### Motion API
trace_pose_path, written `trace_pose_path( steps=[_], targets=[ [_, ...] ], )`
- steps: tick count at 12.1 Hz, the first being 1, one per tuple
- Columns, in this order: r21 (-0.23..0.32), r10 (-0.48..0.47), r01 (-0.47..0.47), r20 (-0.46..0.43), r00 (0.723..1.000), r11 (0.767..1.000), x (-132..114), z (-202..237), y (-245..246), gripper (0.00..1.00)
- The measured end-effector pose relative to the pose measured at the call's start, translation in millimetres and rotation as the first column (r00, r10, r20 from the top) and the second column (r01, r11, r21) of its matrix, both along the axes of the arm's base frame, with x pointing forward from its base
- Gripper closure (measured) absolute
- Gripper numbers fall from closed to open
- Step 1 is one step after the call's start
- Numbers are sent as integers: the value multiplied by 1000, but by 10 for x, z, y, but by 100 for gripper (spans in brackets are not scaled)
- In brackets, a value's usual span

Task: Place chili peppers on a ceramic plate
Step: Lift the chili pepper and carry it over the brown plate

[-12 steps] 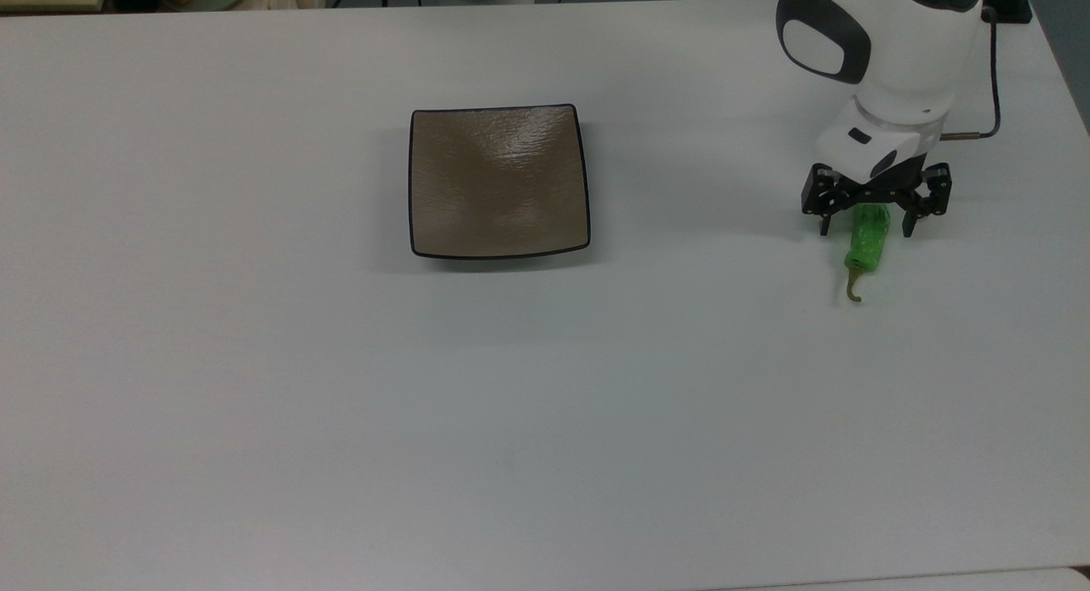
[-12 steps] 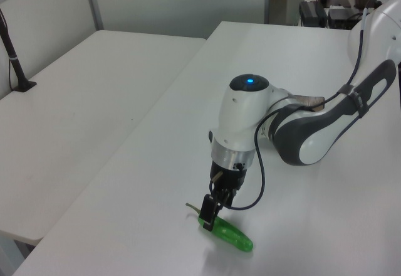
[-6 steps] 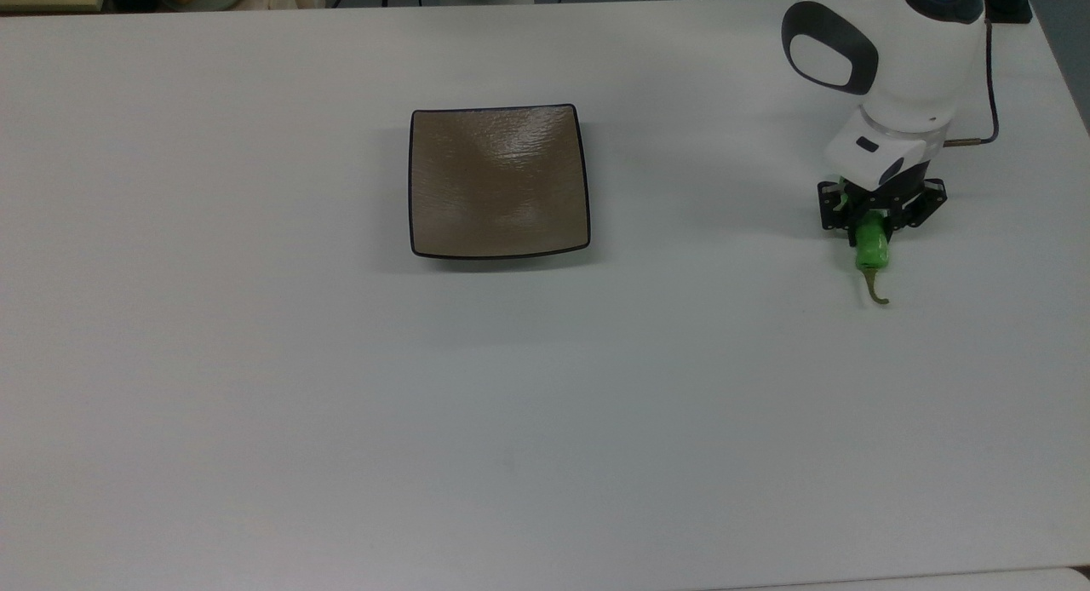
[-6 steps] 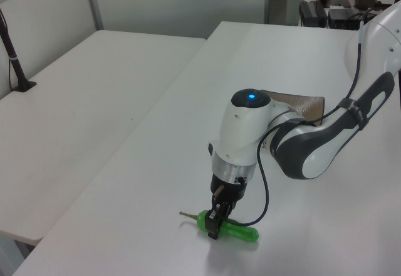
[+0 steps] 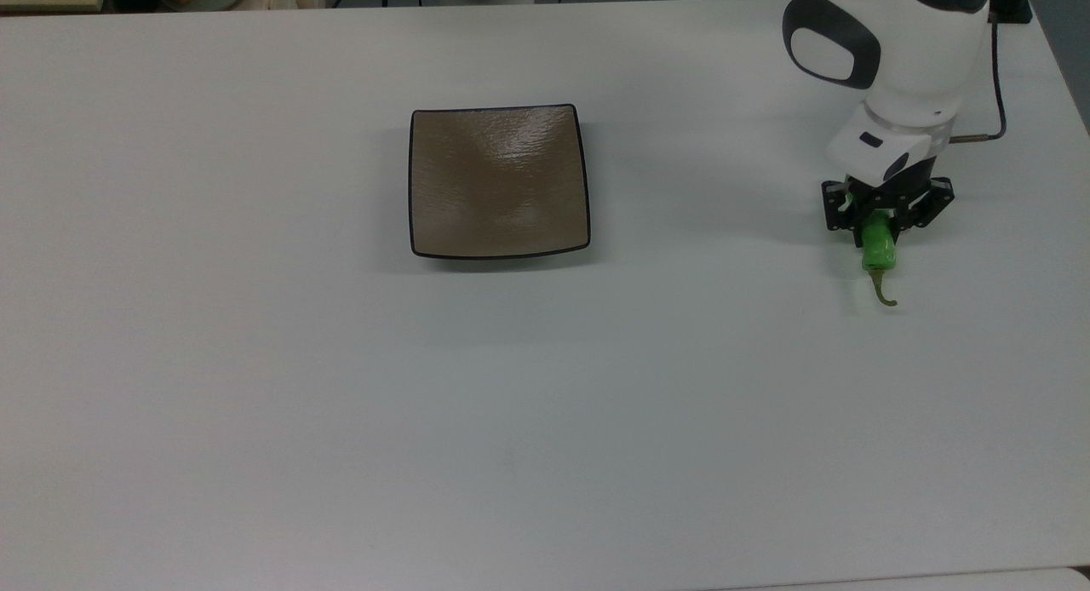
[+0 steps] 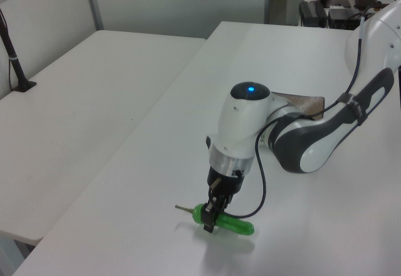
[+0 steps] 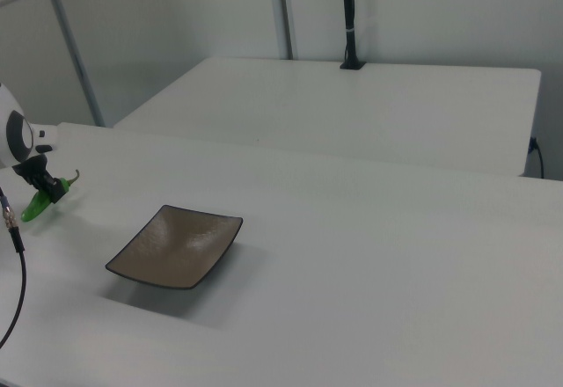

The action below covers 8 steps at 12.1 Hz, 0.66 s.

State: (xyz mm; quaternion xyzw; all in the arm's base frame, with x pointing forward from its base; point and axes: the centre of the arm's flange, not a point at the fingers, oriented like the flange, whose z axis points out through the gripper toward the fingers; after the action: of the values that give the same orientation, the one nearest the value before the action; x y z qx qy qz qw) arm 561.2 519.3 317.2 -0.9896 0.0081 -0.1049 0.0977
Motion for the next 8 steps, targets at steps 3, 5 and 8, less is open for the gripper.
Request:
trace_pose_path(
  steps=[3,5,8],
  targets=[
    [-10,37,-37,42,998,999,81,331,-147,64],
    [-74,74,-72,30,997,995,170,596,-402,64],
    [-219,173,-185,-72,982,958,175,940,-855,64]
  ],
)
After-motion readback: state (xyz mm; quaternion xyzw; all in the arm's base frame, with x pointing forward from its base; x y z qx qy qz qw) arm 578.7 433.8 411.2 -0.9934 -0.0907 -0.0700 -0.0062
